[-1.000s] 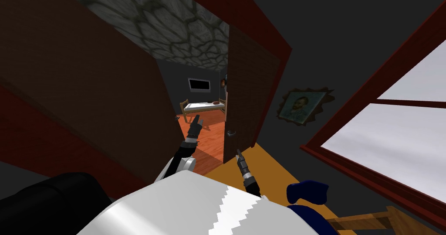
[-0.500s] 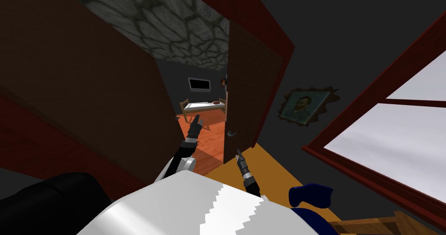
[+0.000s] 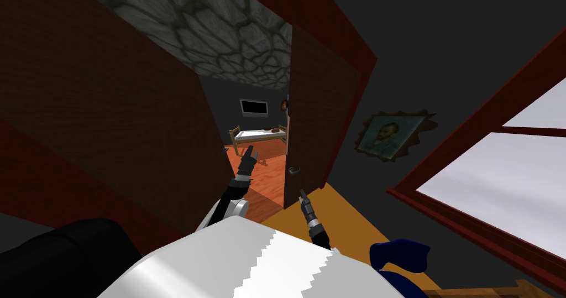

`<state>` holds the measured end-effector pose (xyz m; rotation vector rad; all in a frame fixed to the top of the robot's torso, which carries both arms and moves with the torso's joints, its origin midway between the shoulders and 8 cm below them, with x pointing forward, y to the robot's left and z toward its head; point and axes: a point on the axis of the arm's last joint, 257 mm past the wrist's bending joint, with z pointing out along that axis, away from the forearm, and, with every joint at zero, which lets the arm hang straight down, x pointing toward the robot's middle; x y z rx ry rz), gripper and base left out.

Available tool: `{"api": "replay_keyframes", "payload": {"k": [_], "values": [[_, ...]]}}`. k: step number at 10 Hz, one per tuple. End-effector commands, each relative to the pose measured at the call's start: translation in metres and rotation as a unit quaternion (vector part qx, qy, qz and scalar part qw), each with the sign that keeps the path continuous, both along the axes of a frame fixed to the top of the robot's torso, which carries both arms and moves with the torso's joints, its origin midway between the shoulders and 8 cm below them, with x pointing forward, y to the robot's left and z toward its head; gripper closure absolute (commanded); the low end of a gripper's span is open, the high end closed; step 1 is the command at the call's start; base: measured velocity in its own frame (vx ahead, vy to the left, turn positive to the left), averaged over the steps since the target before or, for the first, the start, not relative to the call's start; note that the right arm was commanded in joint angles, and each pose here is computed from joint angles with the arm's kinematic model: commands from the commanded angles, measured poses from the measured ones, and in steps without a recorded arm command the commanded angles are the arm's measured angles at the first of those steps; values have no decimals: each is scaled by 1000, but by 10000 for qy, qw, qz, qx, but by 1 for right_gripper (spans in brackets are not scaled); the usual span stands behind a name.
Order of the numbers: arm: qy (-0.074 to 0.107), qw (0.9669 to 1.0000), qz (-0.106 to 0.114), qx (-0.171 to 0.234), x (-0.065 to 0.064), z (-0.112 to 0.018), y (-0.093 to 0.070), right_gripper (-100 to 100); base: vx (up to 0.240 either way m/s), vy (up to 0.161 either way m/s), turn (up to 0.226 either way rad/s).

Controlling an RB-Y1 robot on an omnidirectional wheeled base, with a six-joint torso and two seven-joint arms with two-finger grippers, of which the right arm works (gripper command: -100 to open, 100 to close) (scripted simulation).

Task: Push the door open

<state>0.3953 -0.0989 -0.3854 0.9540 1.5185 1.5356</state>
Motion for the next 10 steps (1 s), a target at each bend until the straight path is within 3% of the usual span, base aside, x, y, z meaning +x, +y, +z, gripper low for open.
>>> {"api": "replay_keyframes", "payload": {"k": [1, 7, 10], "values": [[6, 10000, 42, -2, -2, -1, 2, -100, 44, -32, -27], [59, 9994, 339, -15, -13, -6, 16, -100, 115, -152, 144], [57, 9996, 273, -6, -8, -5, 15, -100, 105, 2, 32]]}}
